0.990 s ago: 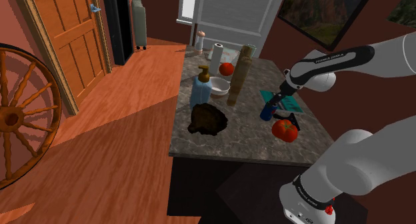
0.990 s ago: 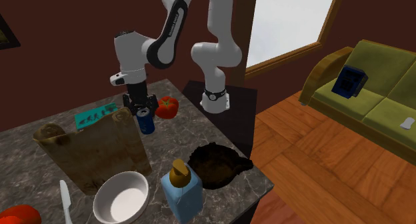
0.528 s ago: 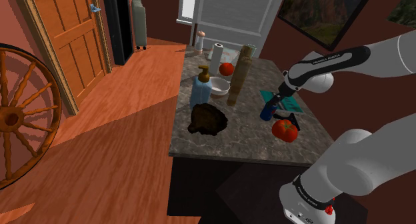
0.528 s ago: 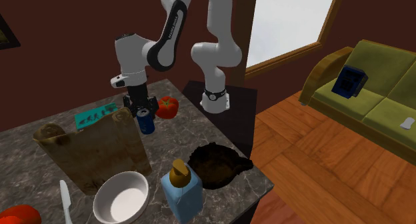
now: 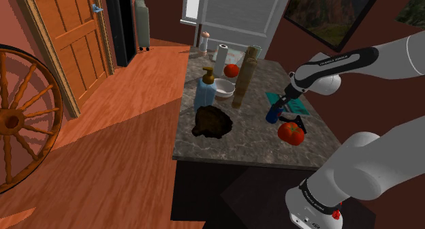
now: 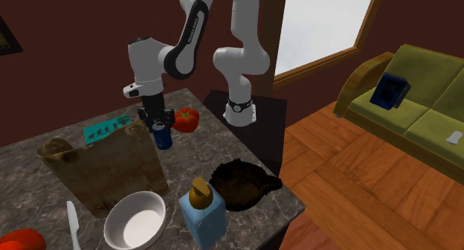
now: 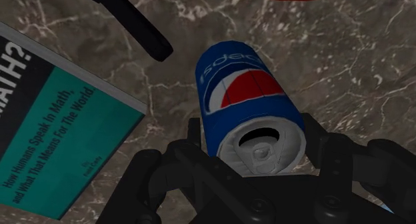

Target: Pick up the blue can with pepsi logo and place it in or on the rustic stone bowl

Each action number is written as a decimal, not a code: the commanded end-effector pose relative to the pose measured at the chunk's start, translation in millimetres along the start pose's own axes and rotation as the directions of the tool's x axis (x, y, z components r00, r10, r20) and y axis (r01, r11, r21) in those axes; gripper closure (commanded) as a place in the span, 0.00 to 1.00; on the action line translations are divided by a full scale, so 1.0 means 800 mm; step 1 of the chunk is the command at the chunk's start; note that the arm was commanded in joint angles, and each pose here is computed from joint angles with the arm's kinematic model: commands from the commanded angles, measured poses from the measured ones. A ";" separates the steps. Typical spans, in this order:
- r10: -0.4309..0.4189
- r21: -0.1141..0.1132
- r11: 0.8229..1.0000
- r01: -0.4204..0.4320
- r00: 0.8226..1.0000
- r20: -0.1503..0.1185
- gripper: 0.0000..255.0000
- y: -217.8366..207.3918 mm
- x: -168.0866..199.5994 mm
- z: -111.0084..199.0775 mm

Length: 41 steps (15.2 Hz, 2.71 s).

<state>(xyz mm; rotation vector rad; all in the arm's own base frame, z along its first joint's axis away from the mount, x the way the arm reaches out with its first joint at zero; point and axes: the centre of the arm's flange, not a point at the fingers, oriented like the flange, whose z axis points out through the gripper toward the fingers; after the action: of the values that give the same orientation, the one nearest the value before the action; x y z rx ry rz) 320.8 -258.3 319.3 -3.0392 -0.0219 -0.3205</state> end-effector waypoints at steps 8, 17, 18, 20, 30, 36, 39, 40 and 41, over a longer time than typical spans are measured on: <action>-0.001 0.002 1.000 0.001 1.000 0.003 1.00 -0.004 0.007 -0.031; -0.001 0.002 1.000 0.001 1.000 0.003 1.00 -0.009 0.019 -0.089; -0.001 0.002 1.000 0.001 1.000 0.003 1.00 -0.009 0.021 -0.095; -0.001 0.002 1.000 0.001 1.000 0.003 1.00 -0.010 0.023 -0.108; -0.001 0.002 1.000 0.001 1.000 0.003 1.00 -0.016 0.037 -0.172; -0.001 0.002 1.000 0.001 1.000 0.003 1.00 -0.019 0.044 -0.206; -0.001 0.002 1.000 0.001 1.000 0.003 1.00 -0.064 0.063 -0.202; -0.001 0.002 1.000 0.001 1.000 0.003 1.00 -0.079 0.070 -0.200; -0.001 0.002 1.000 0.001 1.000 0.003 1.00 -0.094 0.076 -0.199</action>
<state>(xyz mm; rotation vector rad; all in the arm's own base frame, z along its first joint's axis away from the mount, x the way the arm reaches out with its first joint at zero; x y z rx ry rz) 341.6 -208.3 490.1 -3.0377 -0.0255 -0.3153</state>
